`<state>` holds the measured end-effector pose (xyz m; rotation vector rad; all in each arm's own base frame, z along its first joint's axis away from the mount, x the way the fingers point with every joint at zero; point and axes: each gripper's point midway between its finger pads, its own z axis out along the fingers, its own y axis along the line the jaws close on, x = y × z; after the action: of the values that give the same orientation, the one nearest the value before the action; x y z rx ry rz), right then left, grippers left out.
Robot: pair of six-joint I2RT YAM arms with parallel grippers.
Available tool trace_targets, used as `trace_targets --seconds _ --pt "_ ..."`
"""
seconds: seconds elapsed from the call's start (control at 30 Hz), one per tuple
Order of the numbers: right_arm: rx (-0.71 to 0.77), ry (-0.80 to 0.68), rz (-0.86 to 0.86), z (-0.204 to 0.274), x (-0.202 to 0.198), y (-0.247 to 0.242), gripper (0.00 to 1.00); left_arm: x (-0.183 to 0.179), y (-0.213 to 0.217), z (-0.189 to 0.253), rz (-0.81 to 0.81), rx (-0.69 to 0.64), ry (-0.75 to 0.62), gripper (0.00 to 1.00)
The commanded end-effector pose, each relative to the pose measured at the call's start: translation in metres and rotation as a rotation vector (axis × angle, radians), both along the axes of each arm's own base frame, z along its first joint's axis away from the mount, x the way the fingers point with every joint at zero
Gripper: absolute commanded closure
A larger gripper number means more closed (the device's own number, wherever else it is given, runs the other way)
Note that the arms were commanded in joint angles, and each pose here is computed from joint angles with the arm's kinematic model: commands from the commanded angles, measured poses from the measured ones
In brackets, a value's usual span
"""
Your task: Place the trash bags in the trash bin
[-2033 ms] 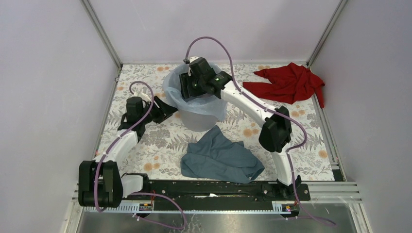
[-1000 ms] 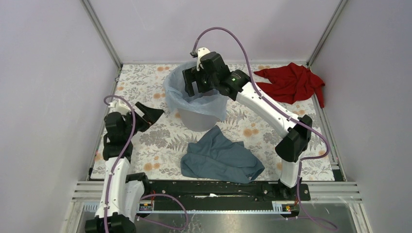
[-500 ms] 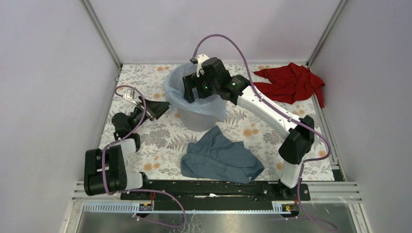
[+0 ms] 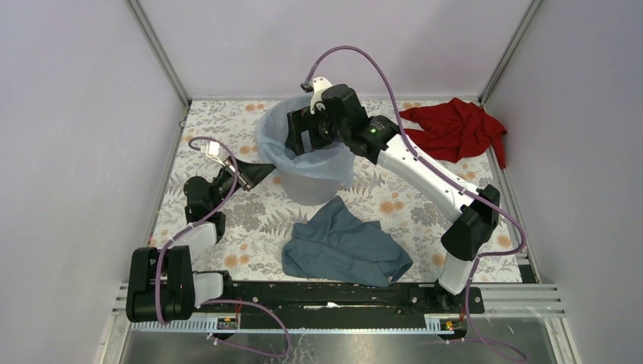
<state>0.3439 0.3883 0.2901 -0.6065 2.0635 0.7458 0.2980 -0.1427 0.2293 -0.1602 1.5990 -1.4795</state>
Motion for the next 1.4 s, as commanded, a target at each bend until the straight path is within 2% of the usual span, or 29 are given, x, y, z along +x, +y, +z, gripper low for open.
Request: trace_targets --seconds 0.0,0.17,0.27,0.43,0.57,0.67,0.73,0.83,0.97,1.07,1.13,1.37 --pt "0.068 -0.019 0.016 0.027 0.001 0.007 0.00 0.017 0.011 -0.014 0.110 0.115 0.019 0.77" --pt "0.052 -0.019 -0.010 0.020 0.006 0.003 0.00 0.005 0.017 -0.047 0.161 0.146 0.124 0.86" --pt "0.037 -0.030 -0.024 0.017 0.013 0.005 0.00 0.000 0.018 -0.059 0.170 0.146 0.166 0.96" --pt "-0.077 -0.041 -0.102 -0.010 0.042 0.004 0.01 0.004 0.016 -0.068 0.167 0.157 0.238 1.00" --pt "-0.259 -0.020 -0.185 -0.051 0.068 -0.005 0.20 0.006 0.011 -0.075 0.155 0.174 0.301 1.00" --pt "-0.368 0.011 -0.199 -0.086 0.076 -0.010 0.24 0.006 0.011 -0.074 0.154 0.176 0.306 1.00" --pt "-0.398 0.036 -0.180 -0.109 0.077 -0.005 0.24 0.008 0.012 -0.077 0.164 0.183 0.326 1.00" --pt "-0.372 0.096 -0.139 -0.139 0.077 0.012 0.13 0.012 0.011 -0.080 0.148 0.194 0.351 1.00" --pt "-0.311 0.163 -0.105 -0.166 0.074 0.032 0.03 0.010 0.004 -0.084 0.129 0.206 0.366 1.00" --pt "-0.303 0.202 -0.083 -0.179 0.071 0.038 0.00 0.007 0.004 -0.083 0.126 0.212 0.365 1.00" --pt "-0.304 0.193 -0.092 -0.168 0.073 0.036 0.00 0.004 0.006 -0.083 0.141 0.232 0.369 1.00" --pt "-0.208 0.071 -0.112 -0.064 0.061 0.018 0.00 0.000 0.020 -0.090 0.209 0.330 0.388 0.99"
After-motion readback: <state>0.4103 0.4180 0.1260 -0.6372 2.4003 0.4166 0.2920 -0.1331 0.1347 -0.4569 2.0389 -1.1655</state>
